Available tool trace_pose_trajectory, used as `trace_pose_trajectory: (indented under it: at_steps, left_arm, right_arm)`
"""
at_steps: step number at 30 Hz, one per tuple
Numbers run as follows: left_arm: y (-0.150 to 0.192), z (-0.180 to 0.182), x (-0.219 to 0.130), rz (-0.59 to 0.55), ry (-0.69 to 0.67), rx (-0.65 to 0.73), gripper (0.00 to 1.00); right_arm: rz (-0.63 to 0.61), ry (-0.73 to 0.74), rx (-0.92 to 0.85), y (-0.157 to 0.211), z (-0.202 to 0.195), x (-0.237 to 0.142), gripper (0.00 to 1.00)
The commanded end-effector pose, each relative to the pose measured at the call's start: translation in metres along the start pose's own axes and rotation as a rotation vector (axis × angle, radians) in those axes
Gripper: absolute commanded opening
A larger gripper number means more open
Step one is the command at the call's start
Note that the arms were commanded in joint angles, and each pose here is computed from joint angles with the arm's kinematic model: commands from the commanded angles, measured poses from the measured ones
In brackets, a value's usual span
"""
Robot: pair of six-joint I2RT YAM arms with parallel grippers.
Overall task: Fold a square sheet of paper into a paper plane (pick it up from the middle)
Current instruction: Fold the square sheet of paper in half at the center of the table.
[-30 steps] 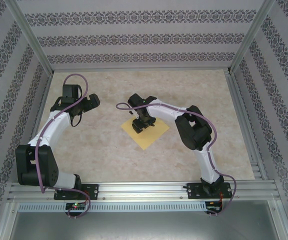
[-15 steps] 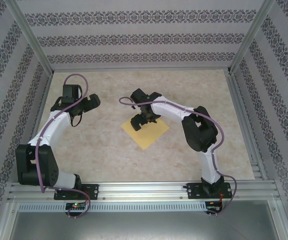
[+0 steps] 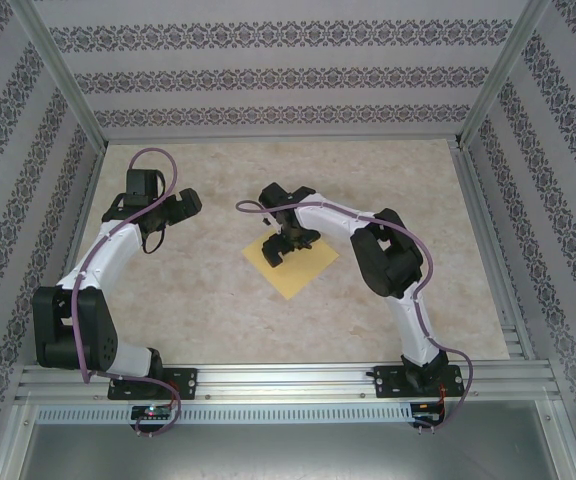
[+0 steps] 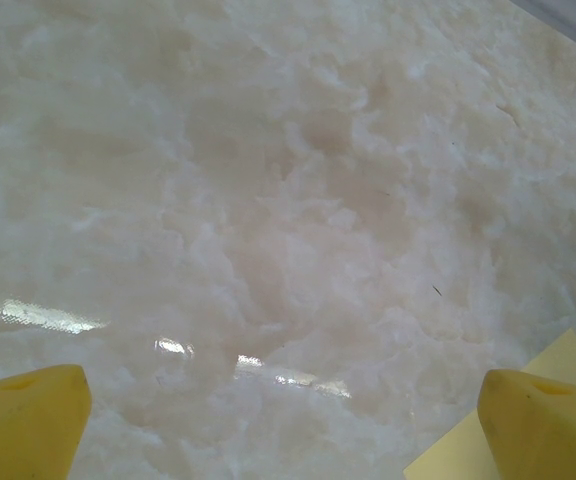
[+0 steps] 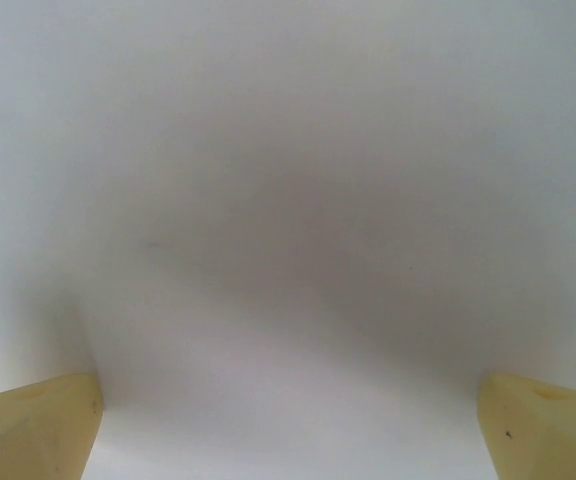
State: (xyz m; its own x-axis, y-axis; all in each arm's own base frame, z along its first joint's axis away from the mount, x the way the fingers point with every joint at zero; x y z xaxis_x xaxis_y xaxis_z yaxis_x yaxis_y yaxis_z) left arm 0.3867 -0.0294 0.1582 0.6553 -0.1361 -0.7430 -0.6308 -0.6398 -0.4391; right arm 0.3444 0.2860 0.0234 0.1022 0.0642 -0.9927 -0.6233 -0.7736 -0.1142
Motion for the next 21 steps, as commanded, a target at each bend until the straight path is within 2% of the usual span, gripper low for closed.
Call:
trace_pose_trajectory:
  at_steps: [1, 9, 14, 18, 21]
  left_arm:
    - [-0.003, 0.002, 0.002, -0.004, 0.004, -0.009, 1.0]
    - [-0.003, 0.002, 0.004, -0.001, 0.004, -0.01, 1.0]
    - [-0.002, 0.003, 0.005, 0.006, 0.003, -0.01, 1.0]
    - [-0.002, 0.003, 0.005, 0.007, 0.003, -0.01, 1.0]
    - [0.0, 0.002, 0.006, 0.014, 0.009, -0.013, 1.0]
  right_arm:
    - [0.085, 0.015, -0.009, 0.015, -0.006, 0.02, 0.94]
    - [0.216, 0.018, -0.018, 0.047, -0.006, 0.056, 0.86]
    - [0.193, -0.007, -0.003, 0.044, -0.006, 0.057, 0.83]
    - [0.134, -0.028, 0.011, 0.031, -0.005, 0.042, 0.78]
    - [0.053, -0.05, 0.037, 0.017, -0.002, 0.022, 0.68]
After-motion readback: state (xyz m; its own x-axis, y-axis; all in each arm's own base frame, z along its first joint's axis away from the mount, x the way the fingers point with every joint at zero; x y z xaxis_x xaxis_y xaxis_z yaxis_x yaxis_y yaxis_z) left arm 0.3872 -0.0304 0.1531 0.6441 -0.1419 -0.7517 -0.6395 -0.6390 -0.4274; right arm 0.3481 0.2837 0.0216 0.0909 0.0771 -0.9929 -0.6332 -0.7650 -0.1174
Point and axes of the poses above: each hand's point on the last joint's axis, 136 mm out from that joint toward the fingers, its own x axis out along the fingers, its own z axis along the line the jaws close on, y = z × x, the point moved 1 cm from there along -x, back along the fingers, and after that the axes turned 14 degrees about -x, right-handed, at the moved point
